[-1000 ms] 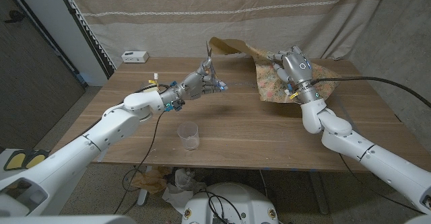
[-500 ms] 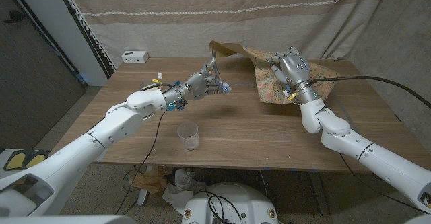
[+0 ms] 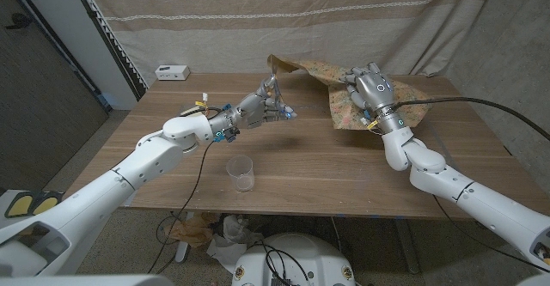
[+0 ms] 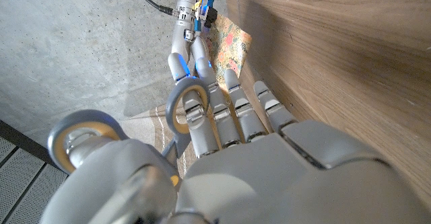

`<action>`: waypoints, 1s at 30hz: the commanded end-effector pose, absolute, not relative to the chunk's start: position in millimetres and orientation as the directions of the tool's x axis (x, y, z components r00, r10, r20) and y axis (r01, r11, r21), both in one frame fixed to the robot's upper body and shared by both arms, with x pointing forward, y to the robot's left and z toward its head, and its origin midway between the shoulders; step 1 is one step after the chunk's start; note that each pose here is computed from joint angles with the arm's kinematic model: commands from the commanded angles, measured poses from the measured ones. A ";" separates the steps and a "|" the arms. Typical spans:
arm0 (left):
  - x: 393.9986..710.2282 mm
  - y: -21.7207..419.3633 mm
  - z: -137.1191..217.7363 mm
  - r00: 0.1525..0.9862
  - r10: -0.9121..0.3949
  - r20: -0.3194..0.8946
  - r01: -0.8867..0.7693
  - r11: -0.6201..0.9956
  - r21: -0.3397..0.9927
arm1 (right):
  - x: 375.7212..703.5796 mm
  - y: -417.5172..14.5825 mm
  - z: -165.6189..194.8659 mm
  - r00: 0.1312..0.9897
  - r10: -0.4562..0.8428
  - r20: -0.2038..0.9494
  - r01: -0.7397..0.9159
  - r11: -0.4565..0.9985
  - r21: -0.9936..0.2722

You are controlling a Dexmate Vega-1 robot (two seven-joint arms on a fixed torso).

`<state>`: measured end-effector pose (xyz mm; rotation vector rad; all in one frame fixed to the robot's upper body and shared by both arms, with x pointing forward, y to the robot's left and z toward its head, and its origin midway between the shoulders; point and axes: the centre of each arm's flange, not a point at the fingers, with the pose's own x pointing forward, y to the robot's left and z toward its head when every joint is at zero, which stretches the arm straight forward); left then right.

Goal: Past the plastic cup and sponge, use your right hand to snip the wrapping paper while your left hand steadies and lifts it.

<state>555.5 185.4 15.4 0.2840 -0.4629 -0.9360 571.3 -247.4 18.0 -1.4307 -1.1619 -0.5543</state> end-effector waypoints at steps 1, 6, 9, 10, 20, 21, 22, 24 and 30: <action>556.4 182.9 14.8 0.496 -0.831 0.253 0.712 0.556 0.429 | 572.4 -249.2 17.3 0.423 0.322 0.847 0.870 0.117 -0.479; 556.8 182.3 15.1 0.493 -0.833 0.252 0.715 0.553 0.428 | 572.5 -250.7 17.0 0.419 0.315 0.852 0.871 0.125 -0.475; 557.2 182.1 15.1 0.493 -0.834 0.248 0.716 0.551 0.428 | 571.7 -251.6 16.8 0.401 0.305 0.864 0.876 0.149 -0.459; 557.3 181.9 14.9 0.493 -0.835 0.246 0.718 0.550 0.428 | 571.8 -251.9 17.0 0.400 0.299 0.866 0.875 0.155 -0.458; 557.1 179.8 13.5 0.490 -0.841 0.230 0.725 0.539 0.428 | 573.7 -260.6 18.0 0.374 0.258 0.891 0.882 0.200 -0.428; 557.0 179.5 13.1 0.489 -0.842 0.227 0.727 0.537 0.428 | 573.2 -261.8 19.1 0.371 0.257 0.892 0.883 0.200 -0.425; 557.0 178.1 12.2 0.485 -0.846 0.222 0.730 0.532 0.429 | 571.4 -264.0 20.9 0.357 0.251 0.900 0.890 0.201 -0.409; 556.9 177.3 11.8 0.483 -0.848 0.218 0.732 0.528 0.430 | 570.5 -264.6 22.0 0.353 0.251 0.901 0.892 0.198 -0.405; 557.3 170.1 11.1 0.459 -0.866 0.197 0.747 0.497 0.441 | 564.1 -266.5 28.8 0.317 0.256 0.913 0.909 0.192 -0.370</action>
